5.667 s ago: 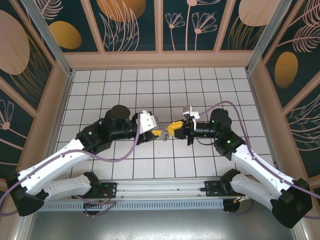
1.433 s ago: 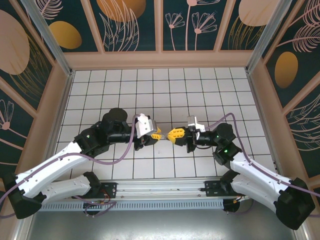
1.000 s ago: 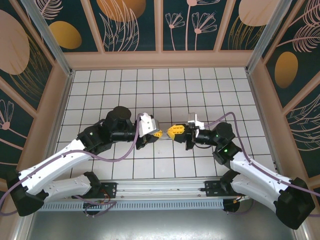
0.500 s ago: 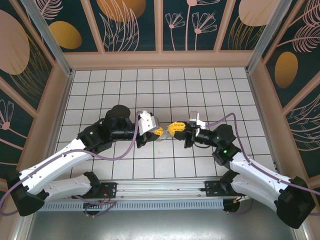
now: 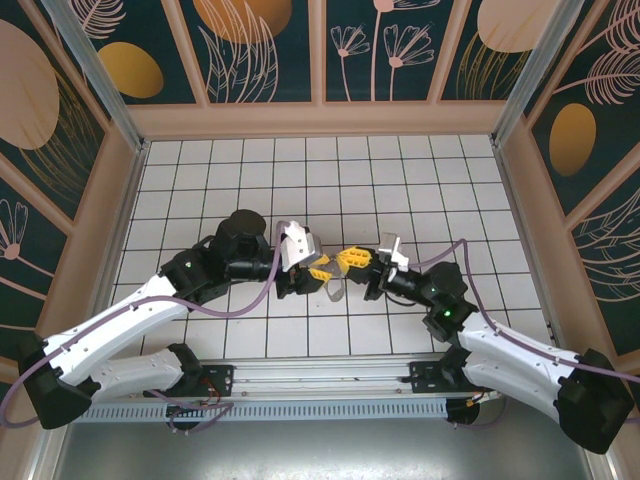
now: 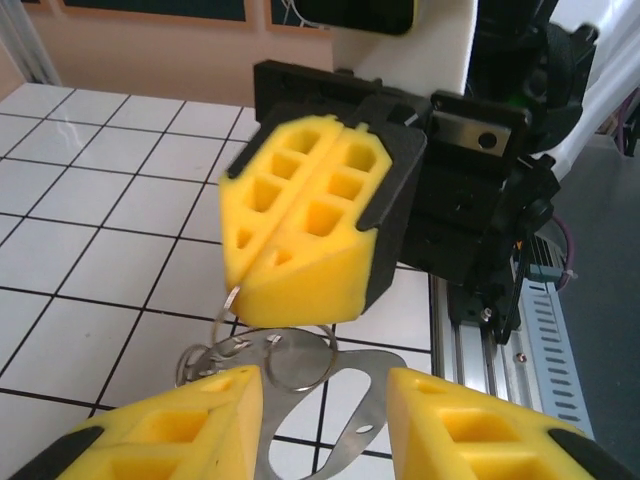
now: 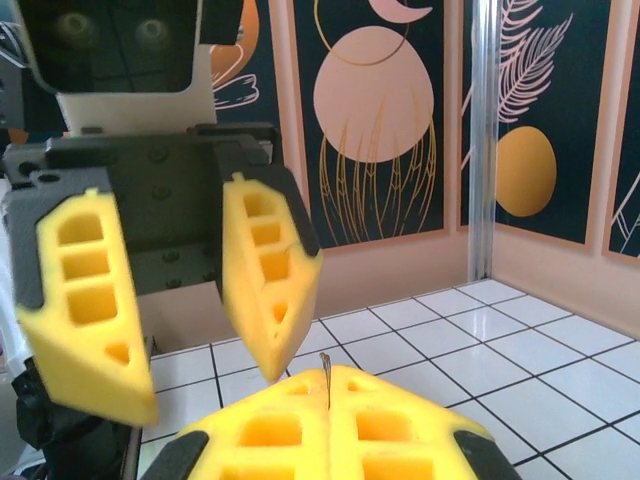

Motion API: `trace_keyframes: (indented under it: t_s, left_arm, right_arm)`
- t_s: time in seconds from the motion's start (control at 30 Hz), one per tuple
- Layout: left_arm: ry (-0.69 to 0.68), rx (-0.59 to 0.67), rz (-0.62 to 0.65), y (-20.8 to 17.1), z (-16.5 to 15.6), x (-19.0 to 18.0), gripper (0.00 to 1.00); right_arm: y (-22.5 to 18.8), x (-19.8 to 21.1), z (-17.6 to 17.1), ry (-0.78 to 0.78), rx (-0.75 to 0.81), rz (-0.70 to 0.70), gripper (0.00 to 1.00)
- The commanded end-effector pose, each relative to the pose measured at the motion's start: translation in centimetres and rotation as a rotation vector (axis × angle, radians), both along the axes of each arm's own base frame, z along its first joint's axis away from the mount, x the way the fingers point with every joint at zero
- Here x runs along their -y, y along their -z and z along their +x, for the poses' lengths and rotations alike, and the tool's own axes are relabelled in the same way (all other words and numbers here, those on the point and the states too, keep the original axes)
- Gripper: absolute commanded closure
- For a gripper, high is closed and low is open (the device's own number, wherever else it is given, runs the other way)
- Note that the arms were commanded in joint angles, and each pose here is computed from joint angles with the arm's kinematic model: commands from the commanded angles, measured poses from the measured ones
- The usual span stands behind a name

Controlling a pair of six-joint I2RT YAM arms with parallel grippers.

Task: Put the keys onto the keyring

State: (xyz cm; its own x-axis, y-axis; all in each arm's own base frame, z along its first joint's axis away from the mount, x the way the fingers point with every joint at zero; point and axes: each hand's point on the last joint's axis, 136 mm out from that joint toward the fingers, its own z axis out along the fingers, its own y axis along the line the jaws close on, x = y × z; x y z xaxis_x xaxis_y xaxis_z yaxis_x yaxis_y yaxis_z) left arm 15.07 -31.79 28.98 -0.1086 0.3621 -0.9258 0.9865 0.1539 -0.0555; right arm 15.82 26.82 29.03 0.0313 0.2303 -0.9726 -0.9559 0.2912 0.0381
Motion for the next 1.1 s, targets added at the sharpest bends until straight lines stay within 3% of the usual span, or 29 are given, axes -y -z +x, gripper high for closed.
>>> trace_keyframes:
  t_s: [0.0,0.13,0.43,1.07]
  left_arm:
    - [-0.008,0.042,-0.097,-2.9,-0.4,-0.3,0.64]
    - [-0.036,0.056,-0.130,-3.1,-0.4,-0.8,0.69]
    - [0.023,0.068,-0.191,-4.3,-1.3,-0.4,0.68]
    - [0.103,0.053,-0.216,-4.4,-2.0,0.6,0.71]
  right_arm:
    - [-3.8,1.1,-2.3,-0.057,0.138,0.131,1.00]
    - [-4.5,1.2,-4.2,-0.150,0.180,0.165,1.00]
    - [-5.8,1.9,-5.8,-0.279,0.203,0.246,1.00]
    - [-5.7,1.4,-4.9,-0.294,0.173,0.267,1.00]
